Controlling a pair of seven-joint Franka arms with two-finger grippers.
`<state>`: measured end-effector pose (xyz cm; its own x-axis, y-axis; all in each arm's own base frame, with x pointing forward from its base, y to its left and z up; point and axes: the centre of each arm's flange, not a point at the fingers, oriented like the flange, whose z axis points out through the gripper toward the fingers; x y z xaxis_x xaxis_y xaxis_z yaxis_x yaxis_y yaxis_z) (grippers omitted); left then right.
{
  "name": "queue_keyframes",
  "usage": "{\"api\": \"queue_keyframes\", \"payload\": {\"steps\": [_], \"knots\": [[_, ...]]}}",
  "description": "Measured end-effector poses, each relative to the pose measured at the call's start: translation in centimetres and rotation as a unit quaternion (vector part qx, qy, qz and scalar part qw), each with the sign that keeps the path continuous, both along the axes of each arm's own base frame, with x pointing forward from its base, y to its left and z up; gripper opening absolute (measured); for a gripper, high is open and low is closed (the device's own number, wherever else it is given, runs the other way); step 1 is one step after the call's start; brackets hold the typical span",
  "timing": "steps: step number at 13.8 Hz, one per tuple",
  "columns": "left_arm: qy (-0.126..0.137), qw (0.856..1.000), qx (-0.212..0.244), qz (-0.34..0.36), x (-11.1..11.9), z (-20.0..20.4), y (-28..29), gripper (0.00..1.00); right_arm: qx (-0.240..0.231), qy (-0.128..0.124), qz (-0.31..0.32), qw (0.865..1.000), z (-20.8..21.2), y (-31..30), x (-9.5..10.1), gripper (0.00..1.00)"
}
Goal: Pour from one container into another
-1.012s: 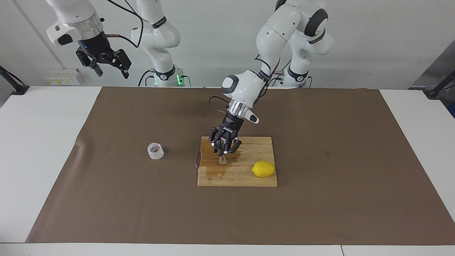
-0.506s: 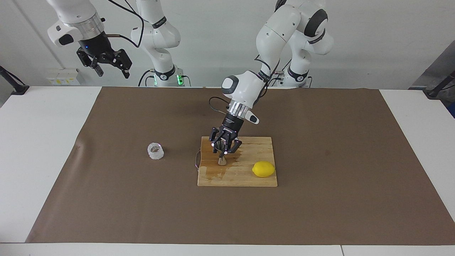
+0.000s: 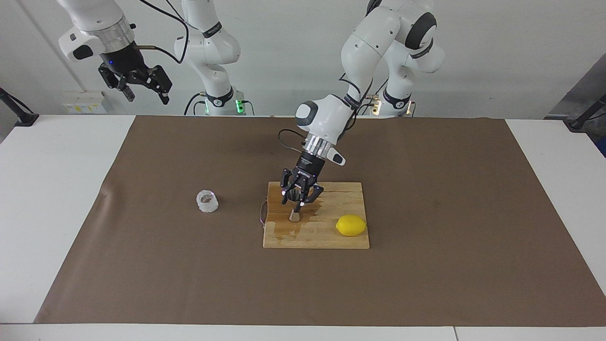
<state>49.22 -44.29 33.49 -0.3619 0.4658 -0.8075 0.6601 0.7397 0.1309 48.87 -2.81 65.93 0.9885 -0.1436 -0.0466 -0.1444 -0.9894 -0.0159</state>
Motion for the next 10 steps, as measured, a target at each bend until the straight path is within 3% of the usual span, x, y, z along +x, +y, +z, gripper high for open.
{"api": "queue_keyframes", "payload": {"steps": [2, 4, 5, 7, 10], "knots": [[0.000, 1.000, 0.000, 0.001, 0.0, 0.0, 0.0, 0.64, 0.000, 0.000, 0.000, 1.000, 0.0, 0.0, 0.0, 1.00], [0.000, 1.000, -0.001, 0.002, 0.1, 0.0, 0.1, 0.81, 0.001, -0.001, 0.019, 1.000, 0.0, 0.0, 0.0, 1.00], [0.000, 1.000, -0.001, 0.002, 0.1, 0.0, 0.1, 0.81, 0.001, -0.007, 0.040, 0.999, 0.0, -0.2, 0.1, 1.00], [-0.001, 1.000, -0.002, 0.004, 0.2, 0.1, 0.2, 0.98, 0.003, -0.019, 0.104, 0.994, -0.1, -1.1, 0.4, 1.00], [-0.015, 1.000, -0.017, 0.010, 1.0, 2.3, 0.3, 1.00, 0.014, -0.020, 0.200, 0.980, -0.7, -1.7, 0.4, 1.00]]}}
